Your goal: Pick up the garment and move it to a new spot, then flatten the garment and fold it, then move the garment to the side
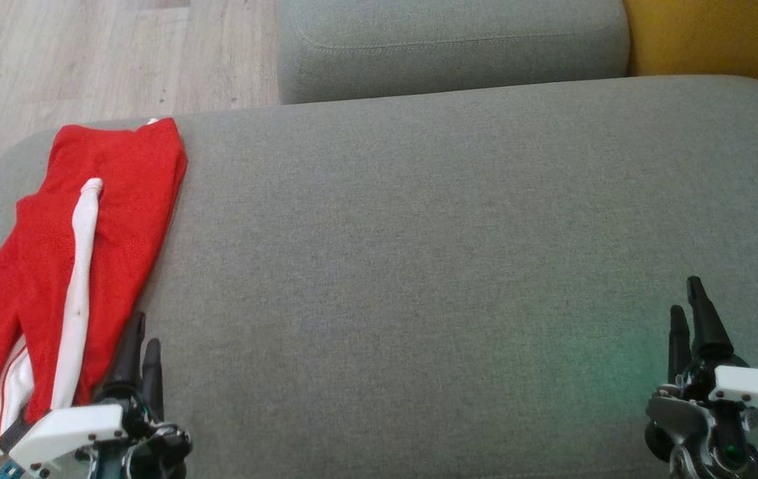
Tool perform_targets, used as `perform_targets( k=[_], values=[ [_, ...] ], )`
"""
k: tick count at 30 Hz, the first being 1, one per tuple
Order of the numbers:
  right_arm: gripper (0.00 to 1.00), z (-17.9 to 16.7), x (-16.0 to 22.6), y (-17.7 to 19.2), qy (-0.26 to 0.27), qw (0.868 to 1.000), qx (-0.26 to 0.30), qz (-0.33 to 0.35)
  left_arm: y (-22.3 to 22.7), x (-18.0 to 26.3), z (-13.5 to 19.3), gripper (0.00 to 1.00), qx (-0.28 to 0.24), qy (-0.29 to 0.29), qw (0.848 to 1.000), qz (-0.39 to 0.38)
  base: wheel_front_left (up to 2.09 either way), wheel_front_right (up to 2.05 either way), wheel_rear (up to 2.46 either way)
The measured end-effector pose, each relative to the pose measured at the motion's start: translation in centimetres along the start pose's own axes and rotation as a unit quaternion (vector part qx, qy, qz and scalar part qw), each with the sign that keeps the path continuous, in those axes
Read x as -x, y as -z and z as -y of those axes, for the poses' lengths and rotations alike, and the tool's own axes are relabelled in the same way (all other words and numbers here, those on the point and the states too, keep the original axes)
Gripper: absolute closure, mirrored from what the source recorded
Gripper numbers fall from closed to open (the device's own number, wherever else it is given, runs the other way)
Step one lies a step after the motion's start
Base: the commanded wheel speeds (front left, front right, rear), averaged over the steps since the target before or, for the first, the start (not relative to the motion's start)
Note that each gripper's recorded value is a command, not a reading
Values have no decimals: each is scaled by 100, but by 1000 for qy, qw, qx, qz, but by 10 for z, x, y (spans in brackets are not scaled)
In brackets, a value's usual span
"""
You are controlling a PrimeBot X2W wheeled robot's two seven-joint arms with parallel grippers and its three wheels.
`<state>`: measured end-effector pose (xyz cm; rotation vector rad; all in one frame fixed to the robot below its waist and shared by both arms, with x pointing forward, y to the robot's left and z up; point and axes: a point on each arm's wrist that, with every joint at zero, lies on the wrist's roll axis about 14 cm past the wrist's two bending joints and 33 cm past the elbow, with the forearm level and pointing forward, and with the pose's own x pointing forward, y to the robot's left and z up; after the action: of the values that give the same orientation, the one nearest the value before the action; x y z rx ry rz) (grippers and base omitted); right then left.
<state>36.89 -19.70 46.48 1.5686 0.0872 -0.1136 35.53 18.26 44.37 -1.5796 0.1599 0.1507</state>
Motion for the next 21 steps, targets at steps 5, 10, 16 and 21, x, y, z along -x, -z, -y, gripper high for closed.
perform_targets(
  k=[5,10,16,21],
  values=[
    [0,-4,-1,3,-5,1000,7,1,-1,0,2,0,-16,3,1000,4,0,0,0],
    [0,-7,-2,8,-10,1000,29,-3,-2,0,6,0,-48,8,999,9,0,0,0],
    [0,-10,-2,17,-15,998,57,-14,-3,0,11,0,-85,14,996,13,0,0,0],
    [0,-13,-3,20,-20,995,91,-18,-2,-1,14,0,-121,17,992,13,0,0,0]
  ],
)
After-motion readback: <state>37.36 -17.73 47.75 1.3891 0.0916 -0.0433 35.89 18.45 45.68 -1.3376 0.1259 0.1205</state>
